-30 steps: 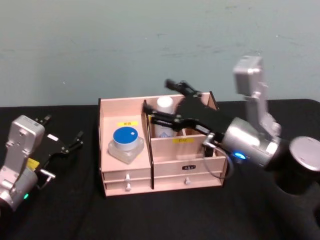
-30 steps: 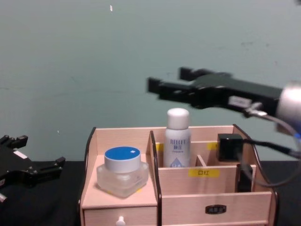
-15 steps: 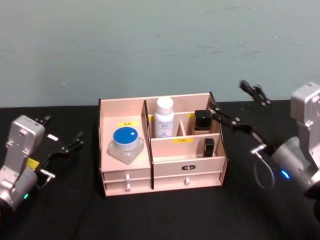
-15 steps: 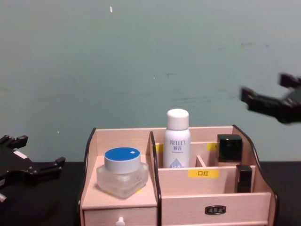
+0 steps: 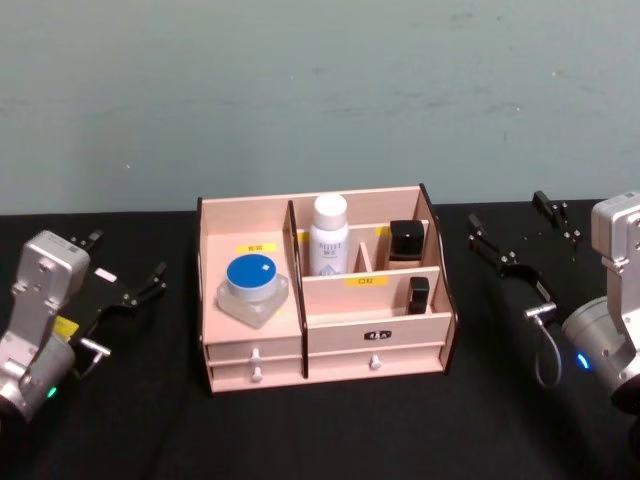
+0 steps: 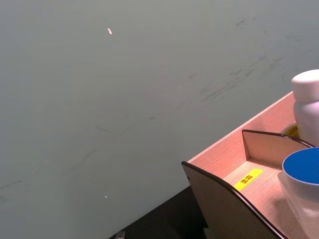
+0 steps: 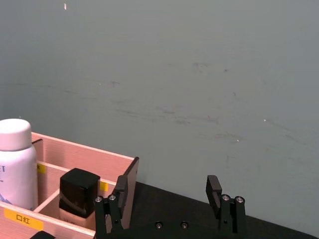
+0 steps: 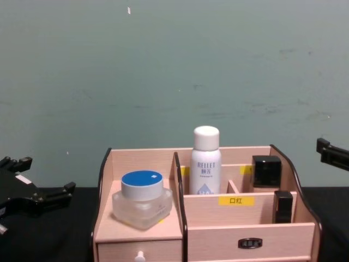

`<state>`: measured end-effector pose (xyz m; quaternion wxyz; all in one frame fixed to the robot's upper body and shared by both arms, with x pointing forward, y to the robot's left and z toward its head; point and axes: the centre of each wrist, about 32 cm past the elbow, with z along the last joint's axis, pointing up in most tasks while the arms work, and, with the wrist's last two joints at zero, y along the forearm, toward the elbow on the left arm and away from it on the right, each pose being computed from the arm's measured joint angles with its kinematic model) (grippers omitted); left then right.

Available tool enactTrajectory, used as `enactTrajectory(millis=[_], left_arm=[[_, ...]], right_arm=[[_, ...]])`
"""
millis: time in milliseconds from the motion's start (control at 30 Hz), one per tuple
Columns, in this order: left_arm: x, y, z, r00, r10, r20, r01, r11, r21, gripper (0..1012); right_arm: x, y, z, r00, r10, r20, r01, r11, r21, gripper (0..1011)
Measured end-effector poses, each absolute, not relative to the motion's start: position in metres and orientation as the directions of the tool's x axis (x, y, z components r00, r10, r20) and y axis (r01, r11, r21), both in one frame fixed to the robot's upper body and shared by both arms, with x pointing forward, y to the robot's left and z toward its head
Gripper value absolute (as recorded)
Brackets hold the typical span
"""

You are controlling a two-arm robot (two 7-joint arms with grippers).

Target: Pick up the facial cleanser and watermelon frost from the table and place them into the tiered storage box.

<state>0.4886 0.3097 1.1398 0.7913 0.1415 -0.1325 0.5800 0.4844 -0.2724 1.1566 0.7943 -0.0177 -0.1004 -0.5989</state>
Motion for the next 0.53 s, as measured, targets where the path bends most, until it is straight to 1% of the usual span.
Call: enactTrajectory(millis=[533], left_arm=[[0.4886,0.3097,1.1398,0.292,0.880,0.374,-0.955,0.287,0.070,1010]], right_arm=[[0.4826,-0.2727,1.1582,0.268,-0.946,0.183,0.952,0.289,0.099,1002]])
